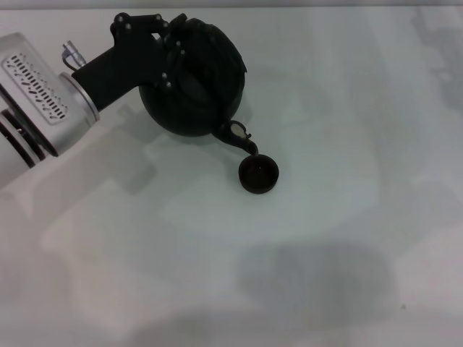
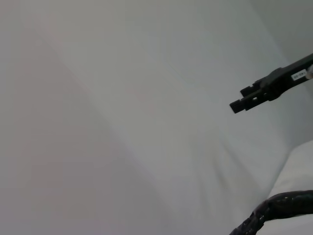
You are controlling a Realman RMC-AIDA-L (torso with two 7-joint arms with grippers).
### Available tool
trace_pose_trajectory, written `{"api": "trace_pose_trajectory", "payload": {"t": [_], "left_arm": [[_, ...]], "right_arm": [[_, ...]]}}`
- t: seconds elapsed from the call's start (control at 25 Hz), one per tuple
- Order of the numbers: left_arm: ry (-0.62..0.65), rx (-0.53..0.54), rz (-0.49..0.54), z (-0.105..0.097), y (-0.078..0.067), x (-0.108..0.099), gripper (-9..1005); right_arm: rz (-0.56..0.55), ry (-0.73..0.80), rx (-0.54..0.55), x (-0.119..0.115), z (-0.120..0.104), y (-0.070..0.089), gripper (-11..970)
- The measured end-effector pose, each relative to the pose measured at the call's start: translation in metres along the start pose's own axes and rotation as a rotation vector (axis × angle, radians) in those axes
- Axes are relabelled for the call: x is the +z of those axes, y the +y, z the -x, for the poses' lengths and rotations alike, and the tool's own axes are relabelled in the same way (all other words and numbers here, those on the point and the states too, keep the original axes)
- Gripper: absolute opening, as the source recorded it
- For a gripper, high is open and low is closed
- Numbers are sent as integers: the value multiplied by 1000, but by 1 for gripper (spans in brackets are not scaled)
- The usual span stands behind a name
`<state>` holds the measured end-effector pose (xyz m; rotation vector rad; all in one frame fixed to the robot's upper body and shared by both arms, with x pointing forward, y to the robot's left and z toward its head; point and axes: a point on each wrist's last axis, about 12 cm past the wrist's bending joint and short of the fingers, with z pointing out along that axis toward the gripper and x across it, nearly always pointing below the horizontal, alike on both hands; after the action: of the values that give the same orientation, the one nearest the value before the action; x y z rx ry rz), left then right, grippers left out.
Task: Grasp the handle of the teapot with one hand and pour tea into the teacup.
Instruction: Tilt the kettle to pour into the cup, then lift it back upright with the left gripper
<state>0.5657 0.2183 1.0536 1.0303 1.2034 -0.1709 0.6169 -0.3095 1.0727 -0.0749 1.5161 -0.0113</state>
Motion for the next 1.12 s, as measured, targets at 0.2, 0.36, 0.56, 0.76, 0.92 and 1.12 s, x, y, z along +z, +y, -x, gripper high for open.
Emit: {"api": "trace_pose_trajectory", "payload": {"t": [0.2, 0.36, 0.56, 0.76, 0.92, 1.12], "left_arm": [[-1, 33, -33, 1, -2, 4, 100], [-2, 66, -49, 2, -4, 6, 99], [-1, 87, -51, 2, -4, 7, 100], [-6, 90, -51, 3, -4, 8, 100], [-12, 100, -49, 4, -1, 9, 99], [-8, 103, -48, 4, 0, 10, 98]], "right_arm": [[2, 1, 0, 1, 0, 1, 845], [2, 1, 1, 1, 0, 1, 845], [1, 3, 1, 0, 0, 1, 845], [-7, 4, 4, -1, -1, -1, 845], [-20, 1, 10, -1, -1, -3, 845], [-21, 0, 10, -1, 0, -3, 845]]}}
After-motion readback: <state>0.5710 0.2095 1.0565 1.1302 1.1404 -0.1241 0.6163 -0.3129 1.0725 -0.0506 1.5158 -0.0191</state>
